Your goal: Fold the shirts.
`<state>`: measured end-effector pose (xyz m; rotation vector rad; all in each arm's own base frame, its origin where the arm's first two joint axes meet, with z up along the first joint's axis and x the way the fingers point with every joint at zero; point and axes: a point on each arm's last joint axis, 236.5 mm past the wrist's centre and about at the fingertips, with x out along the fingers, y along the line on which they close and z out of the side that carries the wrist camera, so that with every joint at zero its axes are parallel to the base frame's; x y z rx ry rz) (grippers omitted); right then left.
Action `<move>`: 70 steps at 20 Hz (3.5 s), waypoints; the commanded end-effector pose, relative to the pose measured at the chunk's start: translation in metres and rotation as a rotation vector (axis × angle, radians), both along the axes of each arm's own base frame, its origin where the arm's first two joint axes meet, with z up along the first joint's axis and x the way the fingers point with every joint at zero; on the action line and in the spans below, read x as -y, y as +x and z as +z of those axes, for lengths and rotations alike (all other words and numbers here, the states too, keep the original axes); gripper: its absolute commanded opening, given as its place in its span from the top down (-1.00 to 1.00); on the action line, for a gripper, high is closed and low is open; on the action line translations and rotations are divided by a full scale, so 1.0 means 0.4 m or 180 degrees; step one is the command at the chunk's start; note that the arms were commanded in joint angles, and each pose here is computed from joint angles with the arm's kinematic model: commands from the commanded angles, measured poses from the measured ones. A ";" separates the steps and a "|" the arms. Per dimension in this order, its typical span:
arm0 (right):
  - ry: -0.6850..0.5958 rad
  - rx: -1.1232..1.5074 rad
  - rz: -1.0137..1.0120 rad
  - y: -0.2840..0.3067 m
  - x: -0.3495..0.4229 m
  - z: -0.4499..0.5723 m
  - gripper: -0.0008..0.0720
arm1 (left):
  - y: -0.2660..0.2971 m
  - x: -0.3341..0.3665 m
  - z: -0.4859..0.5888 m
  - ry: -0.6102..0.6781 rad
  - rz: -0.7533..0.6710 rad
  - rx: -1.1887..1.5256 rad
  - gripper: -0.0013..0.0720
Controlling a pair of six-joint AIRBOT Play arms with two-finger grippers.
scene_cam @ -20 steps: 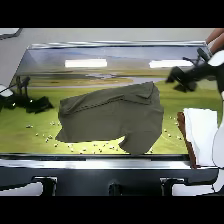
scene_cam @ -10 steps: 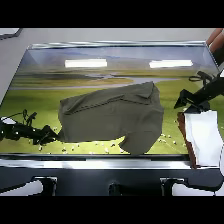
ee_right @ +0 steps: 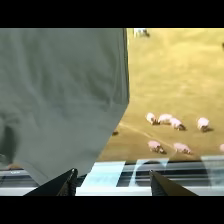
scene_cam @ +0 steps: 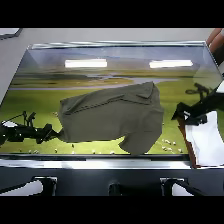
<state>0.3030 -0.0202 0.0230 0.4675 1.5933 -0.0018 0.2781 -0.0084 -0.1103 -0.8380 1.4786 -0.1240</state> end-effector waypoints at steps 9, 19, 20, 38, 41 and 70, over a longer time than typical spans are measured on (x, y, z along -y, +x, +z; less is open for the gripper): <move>0.0284 0.0333 -0.0364 0.020 -0.062 -0.262 -0.38 | -0.011 0.012 0.033 -0.0006 -0.0233 0.0157 0.90; 0.0686 0.0214 -0.0626 0.050 -0.118 -0.297 0.86 | -0.002 0.031 0.075 -0.0106 -0.0219 0.0259 0.89; 0.0732 0.0192 -0.0567 0.046 -0.126 -0.287 0.87 | -0.001 0.031 0.080 -0.0115 -0.0232 0.0265 0.89; -0.1655 0.6312 -0.0407 -0.293 -0.053 1.421 0.87 | -0.312 0.052 1.743 0.2044 0.1415 0.6237 0.90; -0.1682 0.6326 -0.0435 -0.310 -0.052 1.424 0.87 | -0.297 0.047 1.736 0.2035 0.1401 0.6187 0.90; 0.0173 0.1521 -0.0296 0.515 -0.106 0.062 0.86 | 0.497 -0.113 0.338 0.0823 -0.0359 0.1407 0.89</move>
